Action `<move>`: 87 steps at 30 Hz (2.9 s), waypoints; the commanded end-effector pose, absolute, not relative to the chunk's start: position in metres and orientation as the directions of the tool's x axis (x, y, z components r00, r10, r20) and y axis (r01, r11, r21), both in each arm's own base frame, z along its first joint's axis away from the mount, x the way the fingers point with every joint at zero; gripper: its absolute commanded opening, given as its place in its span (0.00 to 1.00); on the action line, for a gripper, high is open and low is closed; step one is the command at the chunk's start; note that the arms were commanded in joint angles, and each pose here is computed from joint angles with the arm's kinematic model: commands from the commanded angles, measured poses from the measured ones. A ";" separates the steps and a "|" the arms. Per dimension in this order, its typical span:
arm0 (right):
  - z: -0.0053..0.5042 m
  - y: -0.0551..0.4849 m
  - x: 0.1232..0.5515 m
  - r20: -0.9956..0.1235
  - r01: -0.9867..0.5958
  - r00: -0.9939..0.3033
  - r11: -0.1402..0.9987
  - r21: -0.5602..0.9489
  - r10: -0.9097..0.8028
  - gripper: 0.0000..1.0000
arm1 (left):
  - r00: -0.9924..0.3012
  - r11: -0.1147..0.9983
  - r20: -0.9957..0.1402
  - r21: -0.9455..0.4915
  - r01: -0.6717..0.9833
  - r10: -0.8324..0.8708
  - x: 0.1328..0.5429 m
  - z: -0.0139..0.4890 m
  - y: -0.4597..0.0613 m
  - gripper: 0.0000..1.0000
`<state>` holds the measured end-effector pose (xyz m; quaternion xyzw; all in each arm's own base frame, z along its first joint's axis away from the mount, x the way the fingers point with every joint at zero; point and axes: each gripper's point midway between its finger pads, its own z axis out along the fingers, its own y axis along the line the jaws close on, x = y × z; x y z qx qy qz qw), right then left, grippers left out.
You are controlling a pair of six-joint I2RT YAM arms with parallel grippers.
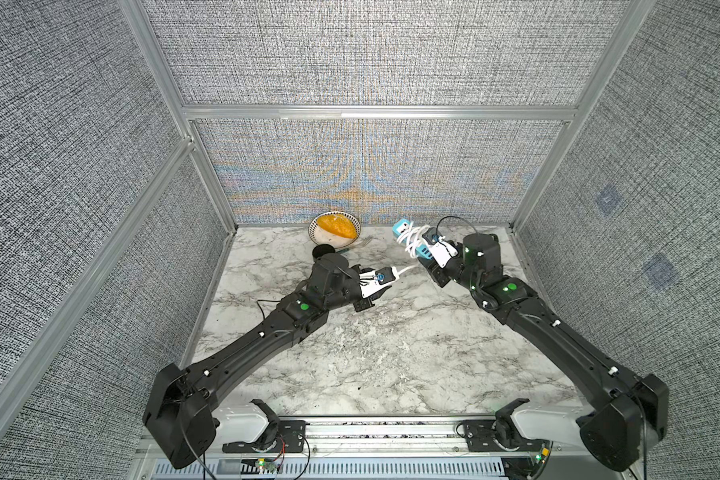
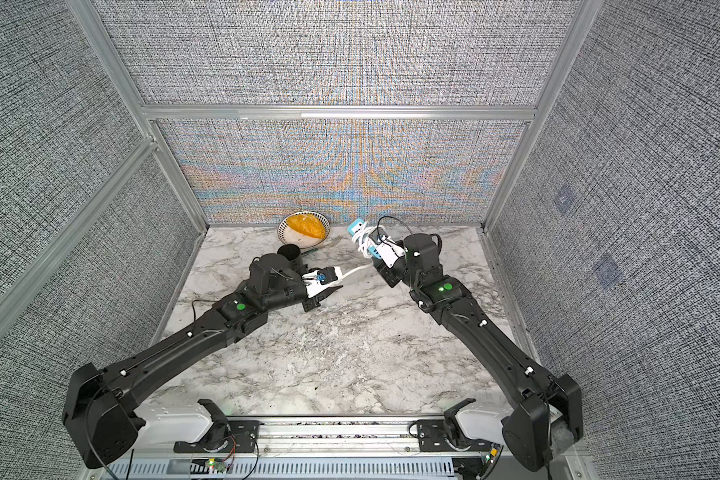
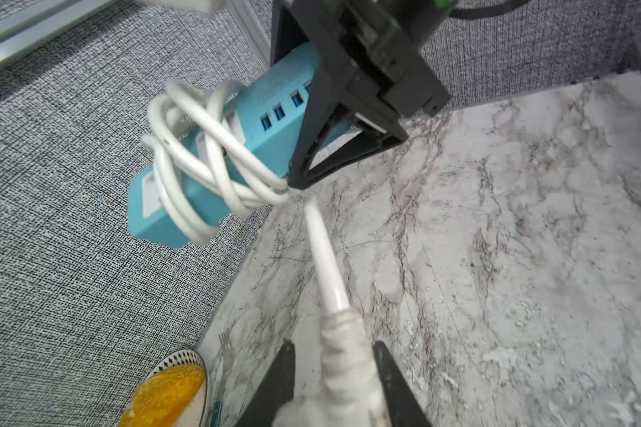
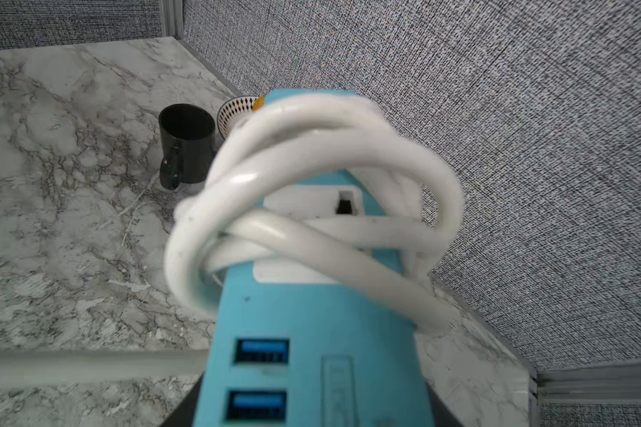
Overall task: Wrap the cord around the power strip
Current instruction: Wrap the power cord around the power strip, then place the power strip at the center of the board.
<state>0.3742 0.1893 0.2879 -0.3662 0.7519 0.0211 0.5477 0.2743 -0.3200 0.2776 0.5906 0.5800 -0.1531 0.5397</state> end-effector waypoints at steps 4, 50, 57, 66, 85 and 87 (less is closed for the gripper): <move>0.264 0.201 0.366 -0.792 -0.637 -0.104 0.652 -0.411 -0.601 0.00 | 0.387 0.049 -0.667 0.536 0.843 0.637 0.258 0.280 -0.309 0.06; 0.264 0.258 0.208 -0.953 -0.959 0.263 0.067 -0.275 -0.149 0.00 | 0.405 -0.138 -0.677 0.414 0.900 0.614 0.302 0.257 -0.328 0.04; 0.266 0.253 0.218 -0.965 -0.953 0.247 0.155 -0.258 -0.088 0.00 | 0.288 -0.054 -0.792 0.308 0.950 0.539 0.302 0.253 -0.337 0.09; 0.269 0.248 0.225 -0.972 -0.943 0.236 0.244 -0.225 0.015 0.00 | 0.036 0.006 -0.901 0.043 0.999 0.432 0.304 0.244 -0.355 0.14; 0.226 0.256 0.222 -0.992 -0.976 0.128 0.179 -0.126 -0.001 0.00 | -0.204 0.085 -0.848 -0.187 0.979 0.489 0.292 0.166 -0.344 0.23; 0.215 0.260 0.220 -0.994 -0.983 0.105 0.152 -0.106 -0.015 0.00 | -0.193 0.093 -0.839 -0.169 0.981 0.509 0.293 0.159 -0.341 0.24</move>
